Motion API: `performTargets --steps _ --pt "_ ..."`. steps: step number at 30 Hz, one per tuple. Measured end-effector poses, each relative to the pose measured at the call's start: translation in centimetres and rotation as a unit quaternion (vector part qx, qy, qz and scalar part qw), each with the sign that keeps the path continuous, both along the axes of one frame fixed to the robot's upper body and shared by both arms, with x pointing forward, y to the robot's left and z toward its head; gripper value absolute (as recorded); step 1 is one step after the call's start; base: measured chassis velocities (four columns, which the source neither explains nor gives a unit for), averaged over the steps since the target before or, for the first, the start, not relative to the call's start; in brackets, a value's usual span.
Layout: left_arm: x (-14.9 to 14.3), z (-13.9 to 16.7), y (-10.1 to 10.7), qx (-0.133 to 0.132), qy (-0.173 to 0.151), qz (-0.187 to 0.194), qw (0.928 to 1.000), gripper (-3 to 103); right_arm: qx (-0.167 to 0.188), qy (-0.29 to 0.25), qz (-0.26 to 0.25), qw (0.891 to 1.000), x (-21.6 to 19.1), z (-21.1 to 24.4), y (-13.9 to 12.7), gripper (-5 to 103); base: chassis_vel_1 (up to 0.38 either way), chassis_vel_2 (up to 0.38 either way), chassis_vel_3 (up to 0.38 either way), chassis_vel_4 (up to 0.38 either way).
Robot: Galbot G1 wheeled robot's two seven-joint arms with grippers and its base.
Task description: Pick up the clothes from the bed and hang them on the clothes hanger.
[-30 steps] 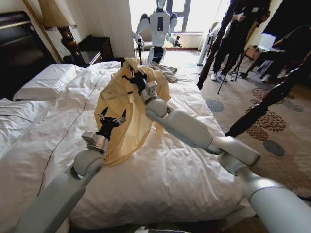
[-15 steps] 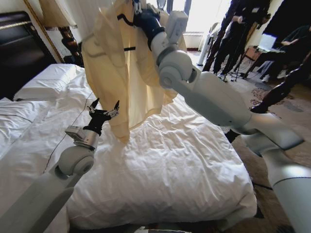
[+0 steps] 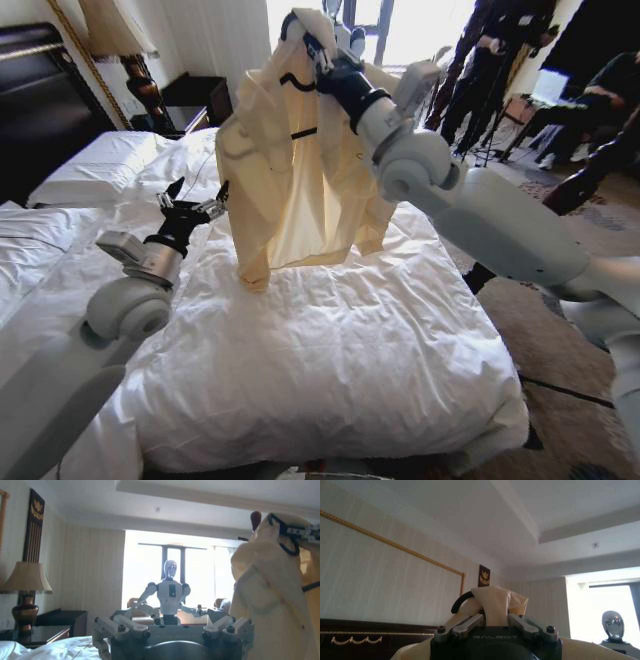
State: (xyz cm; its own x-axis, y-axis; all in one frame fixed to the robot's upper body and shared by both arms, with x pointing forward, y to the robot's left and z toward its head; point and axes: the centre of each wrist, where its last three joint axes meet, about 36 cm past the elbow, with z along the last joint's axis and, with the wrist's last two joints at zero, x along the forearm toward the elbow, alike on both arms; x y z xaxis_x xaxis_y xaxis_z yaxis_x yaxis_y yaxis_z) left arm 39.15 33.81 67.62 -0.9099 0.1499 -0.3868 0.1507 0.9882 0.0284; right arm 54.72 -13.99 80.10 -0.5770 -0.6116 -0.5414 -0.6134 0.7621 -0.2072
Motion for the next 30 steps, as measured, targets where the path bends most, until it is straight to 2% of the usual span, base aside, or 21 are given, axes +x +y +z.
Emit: performTargets --steps 3,5,6,7,10,11,15,20,30 --pt "0.2 1.3 1.2 -0.005 -0.004 -0.008 1.0 100 -0.009 -0.009 -0.004 1.0 0.6 -0.6 -0.7 4 0.0 0.0 0.0 0.0" --pt "0.2 2.9 2.4 -0.02 0.003 -0.042 0.9989 100 -0.021 -0.025 -0.003 0.999 1.1 -0.8 -1.3 4 0.0 0.0 0.0 0.0" --pt "0.2 2.9 2.4 -0.02 0.003 -0.042 0.9989 100 -0.021 -0.025 -0.003 0.999 1.1 -0.8 -1.3 4 0.0 0.0 0.0 0.0" --pt "0.2 3.7 3.0 -0.018 0.005 -0.068 0.9975 100 -0.024 -0.031 -0.003 0.999 1.3 -0.7 -1.4 4 0.0 0.0 0.0 0.0" --pt "0.1 5.3 3.6 -0.007 0.012 -0.148 0.9889 100 -0.028 -0.044 0.001 0.999 1.7 -0.5 -0.8 4 0.0 0.0 0.0 0.0" --pt "0.1 5.3 3.6 -0.007 0.012 -0.148 0.9889 100 -0.028 -0.044 0.001 0.999 1.7 -0.5 -0.8 4 0.0 0.0 0.0 0.0" --pt "-0.2 7.0 3.0 -0.024 0.023 -0.232 0.972 100 -0.028 -0.051 0.01 0.998 1.9 -0.3 0.5 4 0.0 0.0 0.0 0.0" --pt "1.0 7.4 2.0 -0.016 0.036 -0.254 0.9663 100 -0.029 -0.055 0.018 0.998 1.6 -0.2 1.3 4 0.0 0.0 0.0 0.0" --pt "2.8 7.2 2.9 -0.007 0.061 -0.234 0.9703 100 -0.031 -0.058 0.035 0.997 0.3 0.3 1.4 4 0.0 0.0 0.0 0.0"
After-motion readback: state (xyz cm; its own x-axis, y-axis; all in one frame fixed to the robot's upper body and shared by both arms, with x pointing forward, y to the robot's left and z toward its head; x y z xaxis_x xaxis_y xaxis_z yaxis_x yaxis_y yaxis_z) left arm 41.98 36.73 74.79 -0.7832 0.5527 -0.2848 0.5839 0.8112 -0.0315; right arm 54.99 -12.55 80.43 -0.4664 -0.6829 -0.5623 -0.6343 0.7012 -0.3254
